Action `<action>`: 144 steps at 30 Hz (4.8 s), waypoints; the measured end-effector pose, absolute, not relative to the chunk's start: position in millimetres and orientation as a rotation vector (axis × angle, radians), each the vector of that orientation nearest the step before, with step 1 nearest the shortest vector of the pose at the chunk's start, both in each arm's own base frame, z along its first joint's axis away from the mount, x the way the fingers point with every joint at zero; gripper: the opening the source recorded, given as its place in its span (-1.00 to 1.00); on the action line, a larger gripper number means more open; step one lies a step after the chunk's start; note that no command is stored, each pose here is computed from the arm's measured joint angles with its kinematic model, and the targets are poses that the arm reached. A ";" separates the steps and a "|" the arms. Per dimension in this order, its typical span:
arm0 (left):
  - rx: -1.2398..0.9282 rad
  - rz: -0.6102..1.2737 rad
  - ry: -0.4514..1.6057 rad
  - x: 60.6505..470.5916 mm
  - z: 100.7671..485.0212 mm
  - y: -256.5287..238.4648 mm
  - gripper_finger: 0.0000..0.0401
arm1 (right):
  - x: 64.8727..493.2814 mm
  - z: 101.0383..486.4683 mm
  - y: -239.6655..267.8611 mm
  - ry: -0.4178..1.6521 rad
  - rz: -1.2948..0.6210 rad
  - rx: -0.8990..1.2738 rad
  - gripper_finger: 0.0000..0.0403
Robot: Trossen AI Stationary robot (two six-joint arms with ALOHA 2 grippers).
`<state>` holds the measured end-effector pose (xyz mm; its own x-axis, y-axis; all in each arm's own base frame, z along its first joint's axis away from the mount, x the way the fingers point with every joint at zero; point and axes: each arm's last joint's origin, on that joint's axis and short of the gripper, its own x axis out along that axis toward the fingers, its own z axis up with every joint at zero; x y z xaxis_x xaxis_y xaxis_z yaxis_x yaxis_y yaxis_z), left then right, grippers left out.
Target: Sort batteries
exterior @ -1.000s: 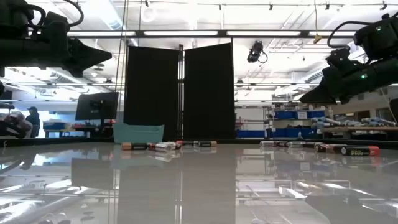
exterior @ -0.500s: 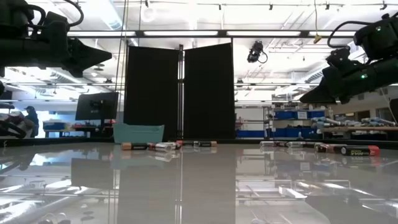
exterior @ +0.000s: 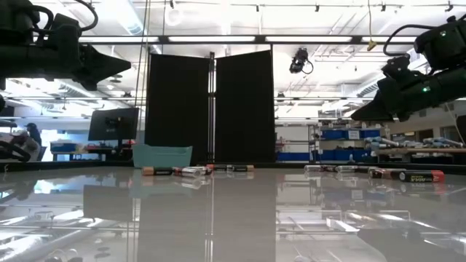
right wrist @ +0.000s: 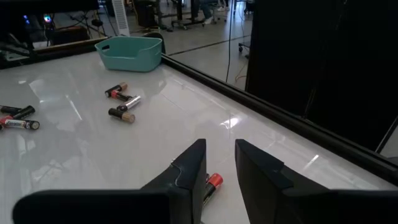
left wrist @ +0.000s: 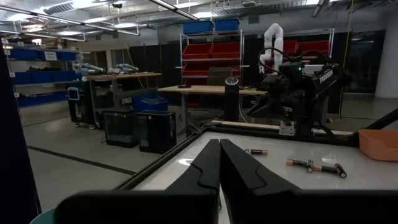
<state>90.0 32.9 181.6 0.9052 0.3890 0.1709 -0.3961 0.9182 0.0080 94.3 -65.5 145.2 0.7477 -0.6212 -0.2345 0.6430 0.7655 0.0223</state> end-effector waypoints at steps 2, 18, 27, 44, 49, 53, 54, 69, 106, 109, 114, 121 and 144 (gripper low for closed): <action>0.043 0.406 -0.168 90.0 181.6 32.9 -0.93 | 94.3 145.2 -65.5 0.220 -0.693 0.104 -0.52; 0.043 0.406 -0.168 90.0 181.6 32.9 -0.93 | 94.3 145.5 -65.5 0.217 -0.693 0.103 -0.52; 0.043 0.405 -0.168 90.0 181.6 32.9 -0.93 | 95.4 151.4 -66.2 0.154 -0.692 0.089 -0.52; 0.043 0.406 -0.168 90.0 181.6 32.9 -0.93 | 109.9 206.3 -58.8 0.019 -0.454 0.086 -0.94; 0.043 0.405 -0.168 90.0 181.6 32.9 -0.93 | 117.4 241.2 -49.9 0.156 -0.394 0.095 -0.96; 0.043 0.405 -0.168 90.0 181.6 32.9 -0.93 | 122.1 263.0 -40.1 0.334 -0.368 0.127 -0.97; 0.043 0.405 -0.168 90.0 181.7 32.9 -0.93 | 124.2 266.7 -37.1 0.370 -0.352 0.142 -0.97; 0.043 0.405 -0.168 90.0 181.6 32.9 -0.93 | 183.3 273.3 58.0 0.890 -0.207 0.250 -0.92; 0.043 0.405 -0.168 90.0 181.6 32.9 -0.93 | 222.2 173.7 82.7 1.485 -0.202 0.183 -0.13; 0.043 0.405 -0.168 90.0 181.6 32.9 -0.93 | 220.4 167.3 79.0 1.493 -0.203 0.188 -0.13; 0.043 0.406 -0.168 90.0 181.7 32.9 -0.93 | 219.9 160.9 77.0 1.475 -0.198 0.196 -0.13; 0.043 0.406 -0.168 90.0 181.6 32.9 -0.93 | 214.3 149.8 74.8 1.476 -0.200 0.190 -0.14; 0.043 0.405 -0.168 90.0 181.6 32.9 -0.93 | 214.1 147.6 75.2 1.467 -0.168 0.180 -0.64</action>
<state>90.0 32.9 181.6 0.9053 0.3888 0.1712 -0.3959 0.9183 0.0078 214.1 75.2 147.6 0.0962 -0.0031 -0.9954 0.2216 0.9750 0.0184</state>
